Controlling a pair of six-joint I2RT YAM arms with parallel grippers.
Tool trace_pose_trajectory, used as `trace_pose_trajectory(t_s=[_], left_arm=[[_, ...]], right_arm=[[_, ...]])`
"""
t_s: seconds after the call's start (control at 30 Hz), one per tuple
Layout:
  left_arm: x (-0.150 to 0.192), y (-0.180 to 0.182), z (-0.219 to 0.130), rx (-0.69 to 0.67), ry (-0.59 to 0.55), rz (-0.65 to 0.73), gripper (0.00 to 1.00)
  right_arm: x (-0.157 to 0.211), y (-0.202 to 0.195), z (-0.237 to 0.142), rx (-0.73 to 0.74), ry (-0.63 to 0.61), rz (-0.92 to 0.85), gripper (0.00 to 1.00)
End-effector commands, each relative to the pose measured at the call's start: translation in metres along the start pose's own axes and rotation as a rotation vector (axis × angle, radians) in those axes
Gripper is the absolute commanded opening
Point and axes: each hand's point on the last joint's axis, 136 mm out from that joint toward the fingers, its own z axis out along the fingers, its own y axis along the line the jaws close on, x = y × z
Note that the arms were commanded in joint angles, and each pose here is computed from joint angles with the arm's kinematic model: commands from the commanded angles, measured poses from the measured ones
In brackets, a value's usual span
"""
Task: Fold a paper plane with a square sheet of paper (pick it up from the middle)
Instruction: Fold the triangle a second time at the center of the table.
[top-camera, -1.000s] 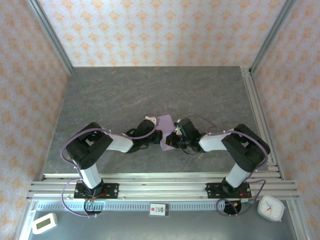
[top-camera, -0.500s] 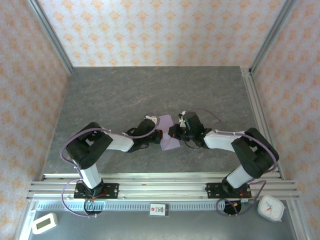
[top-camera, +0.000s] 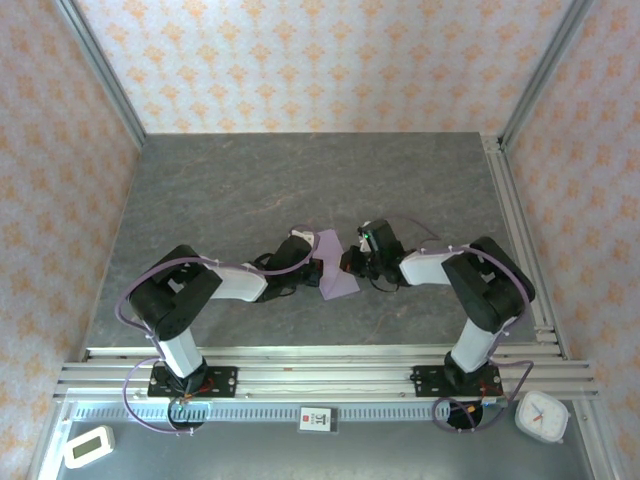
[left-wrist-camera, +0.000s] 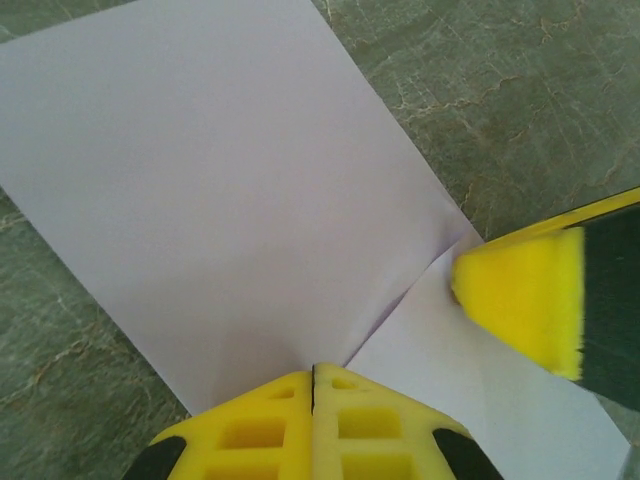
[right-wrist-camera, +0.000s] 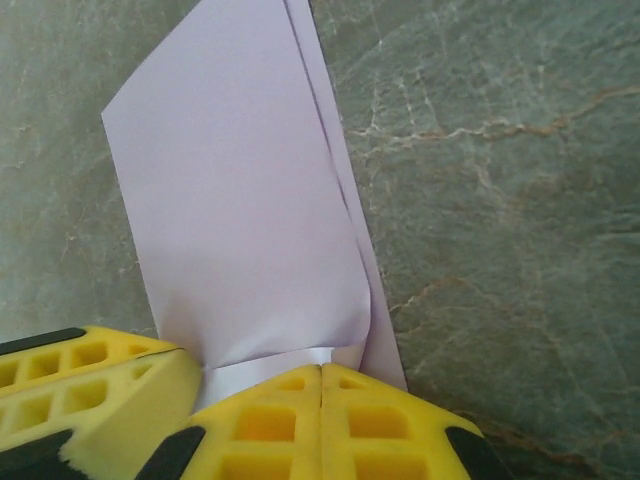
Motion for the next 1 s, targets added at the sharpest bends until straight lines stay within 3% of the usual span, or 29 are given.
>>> trace_pose_trajectory(t_s=[0.0,0.33,0.63,0.97], left_arm=[[-0.017,-0.004,-0.009,-0.018,-0.041,0.032,0.00],[-0.029,-0.003,-0.014,-0.041,-0.082,0.034,0.00],[-0.015,0.014,-0.004,-0.100,-0.057,0.032,0.00],[0.008,0.020,0.002,-0.077,-0.014,0.004,0.00]], right_arm=[[-0.004,-0.002,0.005,0.007,0.001,-0.020,0.00],[0.010,-0.014,0.007,0.018,0.026,-0.007,0.00],[0.013,-0.014,0.006,0.011,0.030,-0.003,0.00],[0.004,0.002,-0.002,-0.025,0.015,-0.018,0.00]])
